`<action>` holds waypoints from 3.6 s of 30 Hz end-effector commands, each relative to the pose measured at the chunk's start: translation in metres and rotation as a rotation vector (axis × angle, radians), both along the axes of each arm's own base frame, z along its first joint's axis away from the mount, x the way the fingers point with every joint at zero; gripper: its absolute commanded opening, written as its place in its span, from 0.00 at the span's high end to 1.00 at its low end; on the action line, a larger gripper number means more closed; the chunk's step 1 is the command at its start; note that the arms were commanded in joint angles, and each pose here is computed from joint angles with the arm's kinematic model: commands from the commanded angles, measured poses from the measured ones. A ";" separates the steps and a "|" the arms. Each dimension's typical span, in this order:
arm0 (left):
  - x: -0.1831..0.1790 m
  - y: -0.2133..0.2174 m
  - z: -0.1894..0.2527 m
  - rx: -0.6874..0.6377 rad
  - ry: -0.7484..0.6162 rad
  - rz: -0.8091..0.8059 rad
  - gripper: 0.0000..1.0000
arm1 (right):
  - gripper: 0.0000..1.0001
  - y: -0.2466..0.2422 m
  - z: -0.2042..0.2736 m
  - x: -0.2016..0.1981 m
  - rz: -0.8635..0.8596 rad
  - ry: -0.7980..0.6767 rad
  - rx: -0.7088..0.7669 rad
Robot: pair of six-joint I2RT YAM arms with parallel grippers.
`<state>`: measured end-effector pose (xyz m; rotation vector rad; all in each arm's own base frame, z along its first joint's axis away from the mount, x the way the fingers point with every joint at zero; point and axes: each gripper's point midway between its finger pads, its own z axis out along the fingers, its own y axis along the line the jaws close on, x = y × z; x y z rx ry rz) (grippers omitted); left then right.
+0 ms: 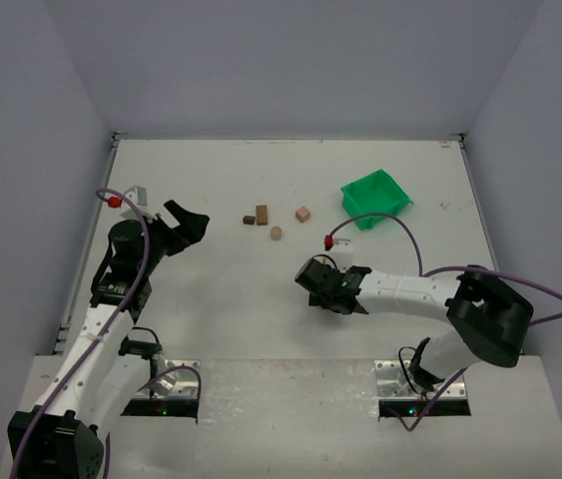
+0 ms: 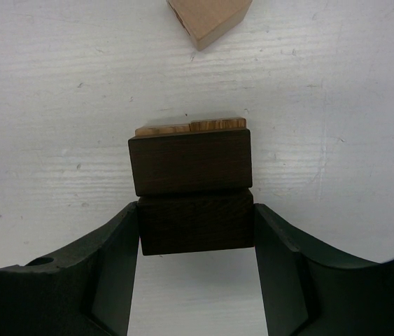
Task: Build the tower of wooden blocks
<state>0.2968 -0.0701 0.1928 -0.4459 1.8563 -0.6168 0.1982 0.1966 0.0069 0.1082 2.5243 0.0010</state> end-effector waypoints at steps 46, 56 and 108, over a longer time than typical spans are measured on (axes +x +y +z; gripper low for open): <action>0.000 -0.002 0.014 0.003 -0.060 -0.018 0.00 | 0.25 0.008 0.006 0.013 -0.039 -0.036 -0.024; 0.000 -0.003 0.014 0.003 -0.060 -0.019 0.00 | 0.10 0.020 0.018 0.014 0.075 -0.071 -0.003; 0.039 -0.036 -0.023 0.095 0.142 -0.030 0.00 | 0.02 0.002 0.062 0.118 0.402 -0.193 0.021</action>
